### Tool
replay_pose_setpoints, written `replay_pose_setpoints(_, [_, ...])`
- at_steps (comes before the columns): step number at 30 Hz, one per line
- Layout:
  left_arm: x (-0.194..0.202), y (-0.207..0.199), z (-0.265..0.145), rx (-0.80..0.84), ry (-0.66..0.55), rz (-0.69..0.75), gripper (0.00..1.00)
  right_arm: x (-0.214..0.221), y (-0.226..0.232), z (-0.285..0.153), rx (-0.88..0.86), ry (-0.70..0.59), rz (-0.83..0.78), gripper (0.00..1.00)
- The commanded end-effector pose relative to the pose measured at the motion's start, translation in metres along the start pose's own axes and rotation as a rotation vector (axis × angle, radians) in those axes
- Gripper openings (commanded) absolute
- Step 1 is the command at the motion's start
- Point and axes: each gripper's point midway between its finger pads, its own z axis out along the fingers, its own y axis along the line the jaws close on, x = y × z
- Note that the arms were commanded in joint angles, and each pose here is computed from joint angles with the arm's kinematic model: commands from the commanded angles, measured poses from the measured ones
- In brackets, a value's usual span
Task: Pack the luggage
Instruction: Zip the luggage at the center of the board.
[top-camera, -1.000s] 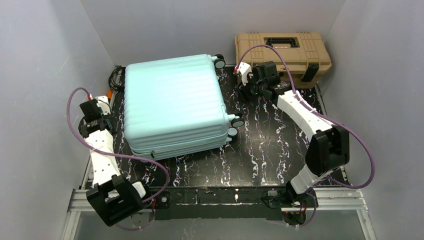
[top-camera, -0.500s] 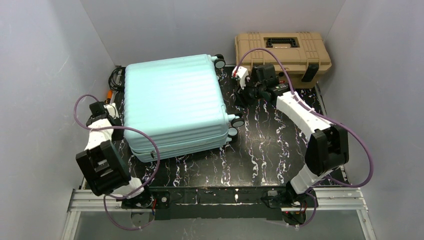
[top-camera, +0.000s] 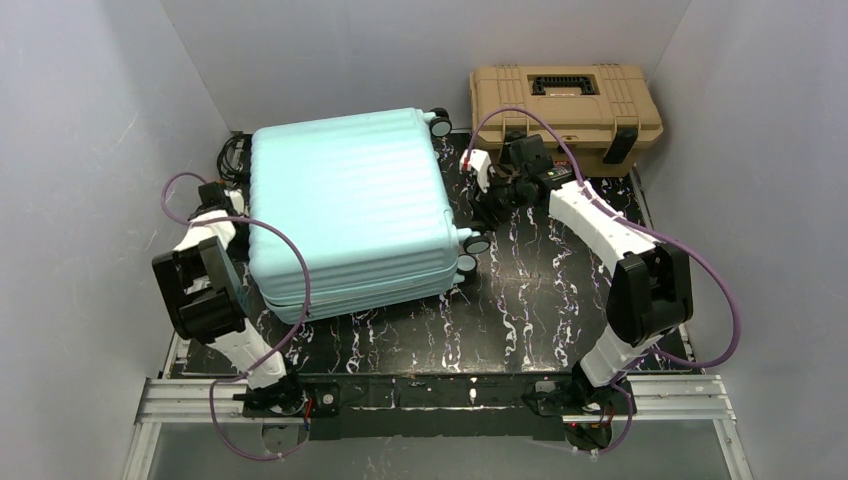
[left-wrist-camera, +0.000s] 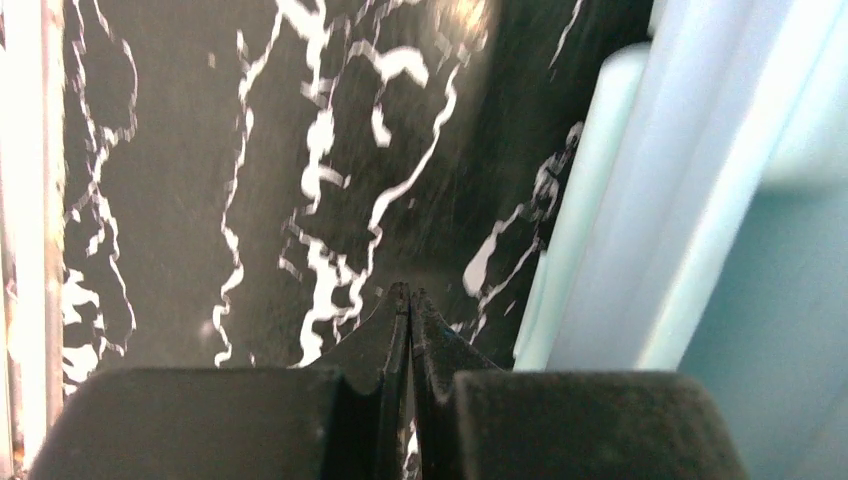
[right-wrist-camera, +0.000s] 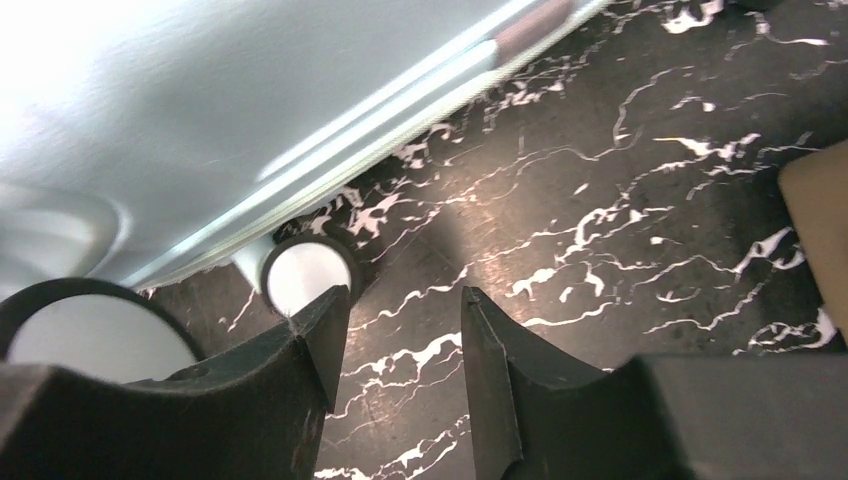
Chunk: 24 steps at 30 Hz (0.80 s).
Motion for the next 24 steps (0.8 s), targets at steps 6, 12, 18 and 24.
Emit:
replay_pose_setpoints(6, [-0.073, -0.113, 0.014, 0.181, -0.072, 0.016, 0.0, 0.001, 0.048, -0.031, -0.186, 0.007, -0.137, 0.52])
replay_pose_setpoints(12, [-0.103, -0.168, 0.015, 0.253, -0.096, 0.094, 0.0, 0.009, 0.06, -0.034, -0.246, 0.021, -0.198, 0.52])
replay_pose_setpoints(18, [-0.121, -0.18, 0.009, 0.241, -0.076, 0.14, 0.0, 0.026, 0.082, -0.032, -0.361, 0.039, -0.221, 0.51])
replay_pose_setpoints(24, [-0.142, -0.108, -0.035, 0.102, -0.167, 0.059, 0.15, 0.019, 0.109, -0.02, -0.417, 0.029, -0.272, 0.5])
